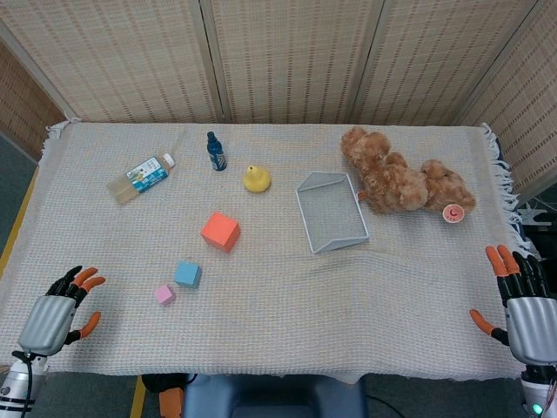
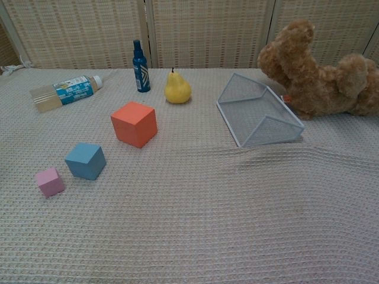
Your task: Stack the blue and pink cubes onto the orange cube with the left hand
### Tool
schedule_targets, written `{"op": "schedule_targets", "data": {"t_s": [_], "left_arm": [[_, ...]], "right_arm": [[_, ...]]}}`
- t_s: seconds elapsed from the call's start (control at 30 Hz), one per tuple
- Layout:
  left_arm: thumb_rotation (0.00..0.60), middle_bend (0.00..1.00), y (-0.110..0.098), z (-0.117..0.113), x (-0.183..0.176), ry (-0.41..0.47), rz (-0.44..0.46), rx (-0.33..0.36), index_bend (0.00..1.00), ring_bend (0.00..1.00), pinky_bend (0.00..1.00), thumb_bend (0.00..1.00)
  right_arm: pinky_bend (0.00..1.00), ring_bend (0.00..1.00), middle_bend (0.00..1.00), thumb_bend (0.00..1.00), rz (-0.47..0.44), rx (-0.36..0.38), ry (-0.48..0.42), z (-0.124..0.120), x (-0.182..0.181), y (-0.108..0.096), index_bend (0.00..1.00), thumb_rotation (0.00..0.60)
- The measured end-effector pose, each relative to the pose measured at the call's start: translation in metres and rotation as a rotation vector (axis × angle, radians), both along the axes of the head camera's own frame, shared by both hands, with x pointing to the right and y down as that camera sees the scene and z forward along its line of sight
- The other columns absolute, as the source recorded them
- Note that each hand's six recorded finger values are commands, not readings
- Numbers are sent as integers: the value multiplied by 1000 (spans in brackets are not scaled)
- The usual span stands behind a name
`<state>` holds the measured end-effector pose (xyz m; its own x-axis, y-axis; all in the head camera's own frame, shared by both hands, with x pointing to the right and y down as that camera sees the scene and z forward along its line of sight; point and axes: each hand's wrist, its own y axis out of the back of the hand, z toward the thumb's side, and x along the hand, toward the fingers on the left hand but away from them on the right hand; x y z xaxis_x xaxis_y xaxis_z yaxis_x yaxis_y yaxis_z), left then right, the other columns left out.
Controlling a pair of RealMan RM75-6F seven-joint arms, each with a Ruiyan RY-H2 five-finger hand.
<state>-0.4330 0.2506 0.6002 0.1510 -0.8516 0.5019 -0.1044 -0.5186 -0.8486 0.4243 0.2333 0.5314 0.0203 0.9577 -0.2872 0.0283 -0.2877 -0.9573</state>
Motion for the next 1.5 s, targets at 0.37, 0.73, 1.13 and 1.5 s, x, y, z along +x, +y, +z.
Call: {"op": "schedule_targets", "data": {"t_s": [0.37, 0.73, 1.13, 1.5], "left_arm": [[600, 591, -24, 15, 45, -7, 99, -40, 199, 538, 743, 357], [600, 1000, -61, 65, 100, -80, 140, -182, 204, 998, 1000, 360], [600, 1000, -79, 97, 152, -64, 189, -204, 255, 1000, 1000, 350], [600, 1000, -78, 104, 155, -109, 214, -192, 278, 1000, 1000, 349]], "right_arm": [[0, 0, 0, 46, -12, -52, 12, 4, -5, 3, 0, 600], [0, 0, 0, 46, 14, -120, 24, 7, 1, 5, 0, 600], [0, 0, 0, 46, 38, -172, 40, 12, 4, 4, 0, 600], [0, 0, 0, 47, 45, -183, 43, 10, 6, 5, 0, 600]]}}
